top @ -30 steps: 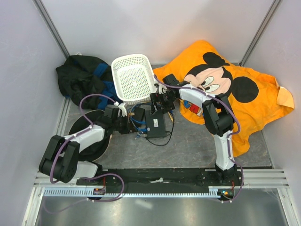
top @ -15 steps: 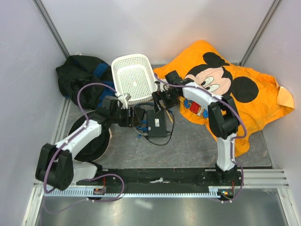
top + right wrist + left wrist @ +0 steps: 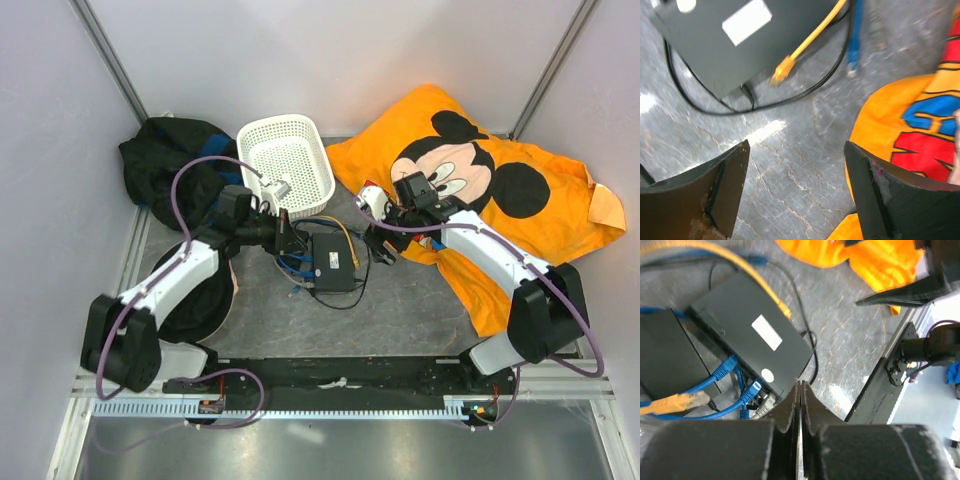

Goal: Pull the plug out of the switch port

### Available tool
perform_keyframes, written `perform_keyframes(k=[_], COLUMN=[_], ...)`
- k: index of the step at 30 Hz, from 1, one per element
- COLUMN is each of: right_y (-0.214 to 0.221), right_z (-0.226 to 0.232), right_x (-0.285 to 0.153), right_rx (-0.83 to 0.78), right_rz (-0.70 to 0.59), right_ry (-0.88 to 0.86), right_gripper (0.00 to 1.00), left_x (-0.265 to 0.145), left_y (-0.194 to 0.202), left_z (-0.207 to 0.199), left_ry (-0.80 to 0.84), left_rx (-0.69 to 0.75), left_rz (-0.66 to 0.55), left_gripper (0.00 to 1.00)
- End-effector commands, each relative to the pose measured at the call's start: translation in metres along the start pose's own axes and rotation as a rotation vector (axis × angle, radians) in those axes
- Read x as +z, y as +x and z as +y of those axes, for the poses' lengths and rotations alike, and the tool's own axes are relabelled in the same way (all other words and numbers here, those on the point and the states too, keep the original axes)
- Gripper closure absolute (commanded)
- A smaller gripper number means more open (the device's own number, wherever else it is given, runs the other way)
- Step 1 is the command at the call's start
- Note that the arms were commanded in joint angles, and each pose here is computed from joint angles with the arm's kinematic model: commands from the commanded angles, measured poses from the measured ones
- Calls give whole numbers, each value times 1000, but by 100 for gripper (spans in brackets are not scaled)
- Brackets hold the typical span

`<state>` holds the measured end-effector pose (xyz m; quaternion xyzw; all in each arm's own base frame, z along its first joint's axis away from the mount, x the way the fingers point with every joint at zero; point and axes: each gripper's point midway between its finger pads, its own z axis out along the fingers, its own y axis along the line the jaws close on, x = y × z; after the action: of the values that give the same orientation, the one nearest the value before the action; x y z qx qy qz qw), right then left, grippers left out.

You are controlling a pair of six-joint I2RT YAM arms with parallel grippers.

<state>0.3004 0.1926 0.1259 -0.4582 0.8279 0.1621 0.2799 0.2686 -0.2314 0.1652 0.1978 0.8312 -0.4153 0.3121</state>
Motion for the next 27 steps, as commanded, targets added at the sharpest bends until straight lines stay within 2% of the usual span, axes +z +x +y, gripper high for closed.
perform_keyframes(k=[1, 4, 7, 11, 14, 16, 18, 22, 27], right_y=[-7, -12, -29, -31, -21, -21, -12, -9, -7], right_z=[2, 3, 12, 35, 42, 38, 20, 10, 5], right_x=[8, 26, 39, 55, 68, 75, 91, 104, 112], right_rx=[-159, -165, -163, -108, -37, -10, 34, -18, -28], right_rz=[-69, -81, -97, -94, -52, -34, 21, 36, 39], right_ry=[-32, -81, -165, -272, -312, -302, -219, -211, -179], right_gripper=[18, 28, 34, 34, 34, 34, 34, 35, 34], left_x=[21, 33, 47, 63, 68, 67, 63, 63, 57], left_y=[-8, -6, 9, 36, 51, 59, 62, 68, 73], left_z=[-2, 5, 16, 20, 44, 62, 73, 67, 78], left_ry=[68, 51, 34, 28, -82, -176, -254, -234, -270], left_rx=[20, 24, 3, 8, -27, -43, -92, -153, -56], left_rz=[35, 61, 113, 190, 217, 221, 214, 224, 277], left_gripper=[98, 98, 98, 98, 98, 98, 98, 98, 98])
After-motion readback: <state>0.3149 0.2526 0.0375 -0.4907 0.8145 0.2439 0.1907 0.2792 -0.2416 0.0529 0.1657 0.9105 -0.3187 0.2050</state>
